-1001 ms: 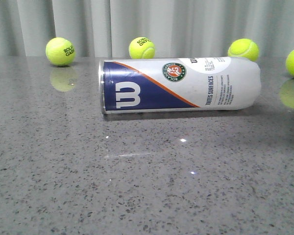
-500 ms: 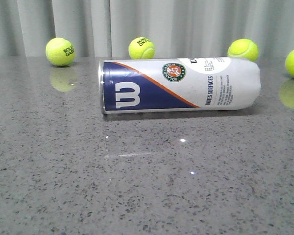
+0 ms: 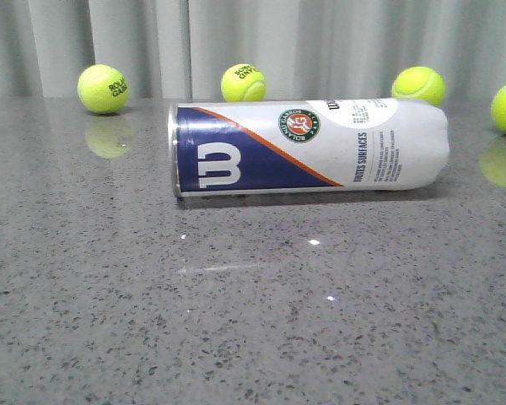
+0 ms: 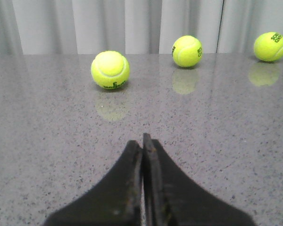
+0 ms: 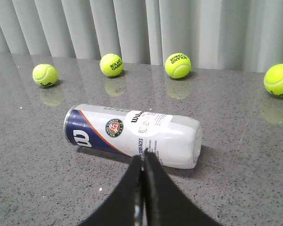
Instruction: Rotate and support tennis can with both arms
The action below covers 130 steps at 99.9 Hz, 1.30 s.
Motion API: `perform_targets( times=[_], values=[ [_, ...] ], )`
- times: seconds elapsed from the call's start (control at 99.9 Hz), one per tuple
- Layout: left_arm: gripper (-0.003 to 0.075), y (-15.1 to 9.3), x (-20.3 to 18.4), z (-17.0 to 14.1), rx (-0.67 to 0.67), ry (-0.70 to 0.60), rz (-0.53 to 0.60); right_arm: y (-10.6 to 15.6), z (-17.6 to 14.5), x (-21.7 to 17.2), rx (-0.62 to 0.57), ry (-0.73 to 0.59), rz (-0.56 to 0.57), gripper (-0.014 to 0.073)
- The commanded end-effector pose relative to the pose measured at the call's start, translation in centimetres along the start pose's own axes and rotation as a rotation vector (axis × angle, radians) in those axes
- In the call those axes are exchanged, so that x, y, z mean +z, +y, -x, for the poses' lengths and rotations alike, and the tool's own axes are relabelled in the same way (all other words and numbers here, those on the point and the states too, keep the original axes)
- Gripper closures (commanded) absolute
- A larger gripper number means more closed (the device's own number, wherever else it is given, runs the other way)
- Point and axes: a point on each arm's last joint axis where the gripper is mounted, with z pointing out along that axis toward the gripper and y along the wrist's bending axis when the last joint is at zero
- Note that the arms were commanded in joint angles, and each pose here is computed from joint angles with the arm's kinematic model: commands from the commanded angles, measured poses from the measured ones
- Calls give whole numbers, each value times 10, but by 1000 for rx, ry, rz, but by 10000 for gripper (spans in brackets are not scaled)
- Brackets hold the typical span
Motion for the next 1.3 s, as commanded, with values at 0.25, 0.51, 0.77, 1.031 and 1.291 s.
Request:
perform_targets(
  times=[0.25,0.51,0.77,1.031,1.291],
  values=[
    [739,2,14,65,-20,250,-15,1,15,-1,-7,-98,-4,664],
    [687,2,61,76,-25,560,-28,1,15,-1,-7,-98,-4,664],
    [143,-5,106,91,-145,690,-77,1,15,-1,-7,-97,-4,664],
    [146,-33,145,106,-397,760,-340,1,15,-1,-7,-95,-4,664],
    [154,-69,180,103,-564,823,-588,1,15,-1,-7,-94,-4,664]
  ],
)
